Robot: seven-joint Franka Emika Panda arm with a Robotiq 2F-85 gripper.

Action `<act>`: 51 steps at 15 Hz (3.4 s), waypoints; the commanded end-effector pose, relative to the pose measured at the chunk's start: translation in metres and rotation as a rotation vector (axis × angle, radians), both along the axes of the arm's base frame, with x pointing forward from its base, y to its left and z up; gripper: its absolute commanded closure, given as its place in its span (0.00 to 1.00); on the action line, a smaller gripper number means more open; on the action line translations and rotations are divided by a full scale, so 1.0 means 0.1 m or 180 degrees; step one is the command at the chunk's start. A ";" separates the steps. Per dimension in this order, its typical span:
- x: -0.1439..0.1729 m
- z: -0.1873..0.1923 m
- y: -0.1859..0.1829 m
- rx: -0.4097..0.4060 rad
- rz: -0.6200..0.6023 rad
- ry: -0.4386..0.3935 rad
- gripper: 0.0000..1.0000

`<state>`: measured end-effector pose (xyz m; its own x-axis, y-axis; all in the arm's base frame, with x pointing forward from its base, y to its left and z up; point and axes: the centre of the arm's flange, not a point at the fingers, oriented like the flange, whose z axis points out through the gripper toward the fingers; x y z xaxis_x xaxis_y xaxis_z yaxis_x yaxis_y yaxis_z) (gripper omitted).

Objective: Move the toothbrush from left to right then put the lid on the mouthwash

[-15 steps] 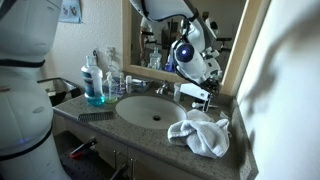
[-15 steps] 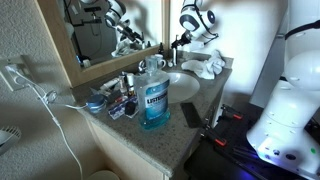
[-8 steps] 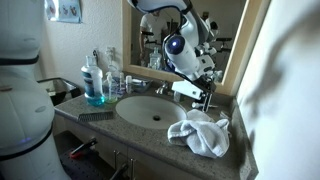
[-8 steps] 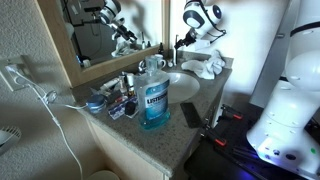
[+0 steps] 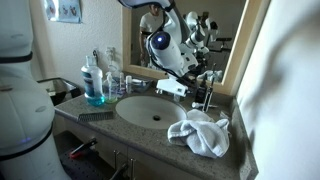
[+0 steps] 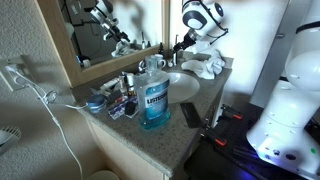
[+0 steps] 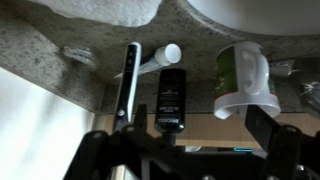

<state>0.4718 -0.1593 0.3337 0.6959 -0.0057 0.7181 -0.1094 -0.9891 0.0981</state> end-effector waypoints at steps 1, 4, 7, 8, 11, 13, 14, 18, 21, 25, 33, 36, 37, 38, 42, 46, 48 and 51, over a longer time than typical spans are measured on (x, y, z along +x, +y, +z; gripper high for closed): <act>0.00 0.31 0.33 0.0072 0.0463 0.0137 0.00; 0.08 0.40 0.63 0.0064 0.0956 0.0303 0.00; 0.14 0.51 0.88 0.0045 0.1490 0.0515 0.00; 0.15 0.53 0.95 0.0042 0.1677 0.0603 0.00; 0.15 0.49 1.08 0.0028 0.2217 0.0837 0.00; 0.16 0.52 1.15 -0.0065 0.2580 0.1006 0.00; 0.18 0.57 1.18 -0.0117 0.2724 0.1065 0.00; 0.30 1.04 1.33 -0.0415 0.3150 0.1205 0.00; 0.42 1.74 1.61 -0.0582 0.3490 0.1233 0.00; 0.50 2.55 2.24 -0.0675 0.3898 0.1177 0.00; 0.41 2.41 3.16 -0.0884 0.4401 0.1032 0.00; 0.44 2.22 3.33 -0.0855 0.4507 0.1092 0.00; 0.44 2.14 3.38 -0.0840 0.4544 0.1122 0.00; 0.44 2.07 3.42 -0.0820 0.4581 0.1160 0.00; 0.41 1.79 3.54 -0.0661 0.4672 0.1301 0.00; 0.47 1.74 3.54 -0.0564 0.4547 0.1260 0.00; 0.47 1.71 3.52 -0.0545 0.4513 0.1237 0.00; 0.43 1.62 3.53 -0.0520 0.4547 0.1267 0.00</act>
<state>0.5191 0.1923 0.5038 0.1953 0.8904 0.4112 0.9753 -0.2206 0.0146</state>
